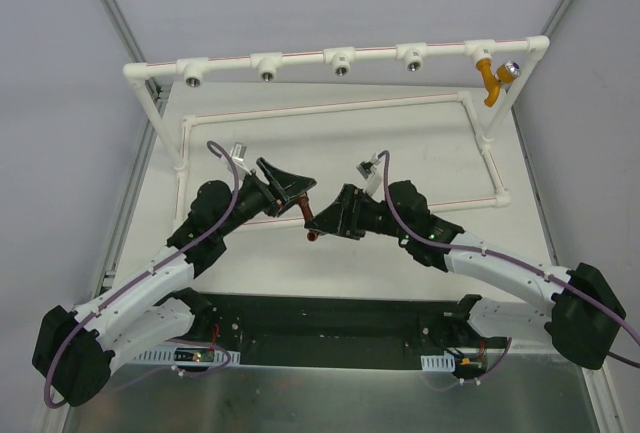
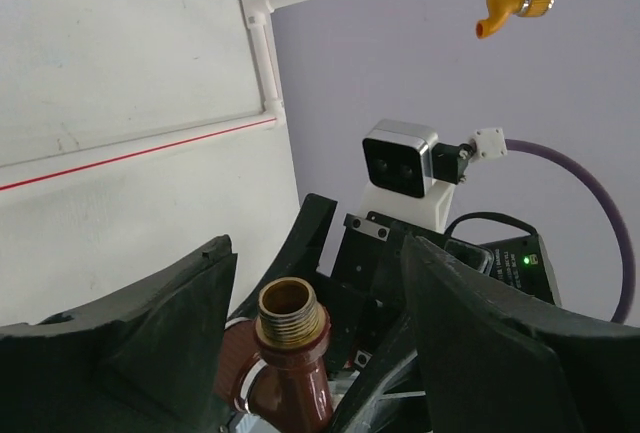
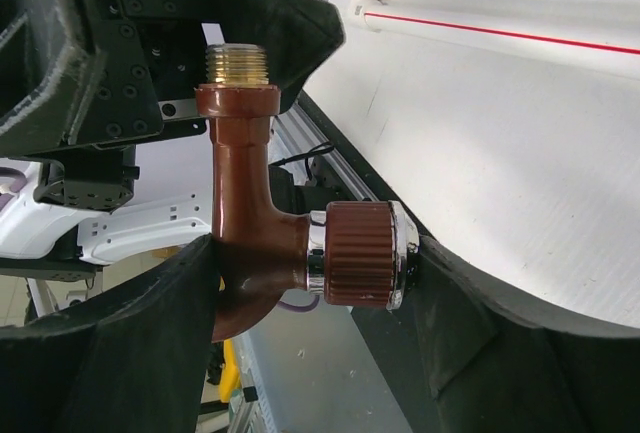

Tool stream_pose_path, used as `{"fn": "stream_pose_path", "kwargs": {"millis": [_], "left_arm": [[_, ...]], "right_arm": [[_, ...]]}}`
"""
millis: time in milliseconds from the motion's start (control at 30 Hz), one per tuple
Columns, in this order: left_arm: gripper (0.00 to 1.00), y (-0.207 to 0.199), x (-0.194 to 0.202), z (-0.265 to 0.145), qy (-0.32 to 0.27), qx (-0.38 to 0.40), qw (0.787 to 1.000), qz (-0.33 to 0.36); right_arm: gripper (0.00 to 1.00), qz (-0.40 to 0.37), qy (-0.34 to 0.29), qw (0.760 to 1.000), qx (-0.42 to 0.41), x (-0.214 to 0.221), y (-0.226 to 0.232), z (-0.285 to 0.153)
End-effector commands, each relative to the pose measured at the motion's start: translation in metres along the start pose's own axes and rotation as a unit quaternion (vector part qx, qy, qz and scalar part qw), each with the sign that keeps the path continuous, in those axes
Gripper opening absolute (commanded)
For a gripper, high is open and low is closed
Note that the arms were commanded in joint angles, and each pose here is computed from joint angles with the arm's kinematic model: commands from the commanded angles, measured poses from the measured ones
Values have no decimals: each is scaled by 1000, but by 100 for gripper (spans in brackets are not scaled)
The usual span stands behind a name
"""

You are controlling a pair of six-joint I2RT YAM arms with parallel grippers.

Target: Install the water faucets

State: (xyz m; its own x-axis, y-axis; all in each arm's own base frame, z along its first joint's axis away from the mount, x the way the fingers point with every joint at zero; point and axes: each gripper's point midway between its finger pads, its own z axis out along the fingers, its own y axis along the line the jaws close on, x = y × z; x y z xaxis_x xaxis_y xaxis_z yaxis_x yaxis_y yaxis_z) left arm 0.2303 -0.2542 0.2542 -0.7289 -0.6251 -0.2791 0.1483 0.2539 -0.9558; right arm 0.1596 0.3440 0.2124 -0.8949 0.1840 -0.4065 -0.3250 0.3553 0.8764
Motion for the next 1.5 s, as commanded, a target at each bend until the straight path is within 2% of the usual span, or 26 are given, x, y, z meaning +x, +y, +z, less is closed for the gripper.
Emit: {"fn": "stream_pose_path", "kwargs": {"millis": [0,133,333,400,467,500,633,667,733,867,933,1100,1233,1467], "left_arm": [[65,-27,1,-2,2,60,998,2],[55,-32,5,-3,8,72,997,0],[64,-30,13,-1,28,72,997,3],[60,-29,17,0,36,72,997,2],[51,-29,18,0,38,73,997,2],[42,-29,19,0,39,75,996,2],[0,-29,18,-1,36,75,996,0],[0,-29,18,-1,34,76,996,0],[0,-32,16,-4,28,80,996,1],[0,-31,14,-7,19,76,997,10],[0,-33,14,-7,23,73,997,17],[0,-33,10,-6,17,55,998,14],[0,-21,4,-7,5,2,1000,12],[0,-15,-3,-6,-12,-30,999,-9]], "right_arm": [[7,1,-25,997,-67,-12,36,-7],[8,9,-27,997,-69,-13,35,-4],[8,15,-29,996,-87,-15,44,-4],[8,12,-29,996,-88,-16,45,-4],[8,13,-29,996,-88,-16,45,-4],[9,15,-28,996,-86,-15,43,-3],[9,16,-25,996,-83,-13,40,-3],[10,14,-26,996,-82,-13,39,-3],[23,8,-27,997,-68,-12,33,-5],[61,-28,-49,998,-19,-16,18,-16],[71,-48,-70,996,6,-21,12,-27],[77,-102,-111,987,55,-32,3,-57],[83,-129,-130,979,86,-37,-4,-74],[80,-140,-127,978,86,-35,-1,-81]]}}
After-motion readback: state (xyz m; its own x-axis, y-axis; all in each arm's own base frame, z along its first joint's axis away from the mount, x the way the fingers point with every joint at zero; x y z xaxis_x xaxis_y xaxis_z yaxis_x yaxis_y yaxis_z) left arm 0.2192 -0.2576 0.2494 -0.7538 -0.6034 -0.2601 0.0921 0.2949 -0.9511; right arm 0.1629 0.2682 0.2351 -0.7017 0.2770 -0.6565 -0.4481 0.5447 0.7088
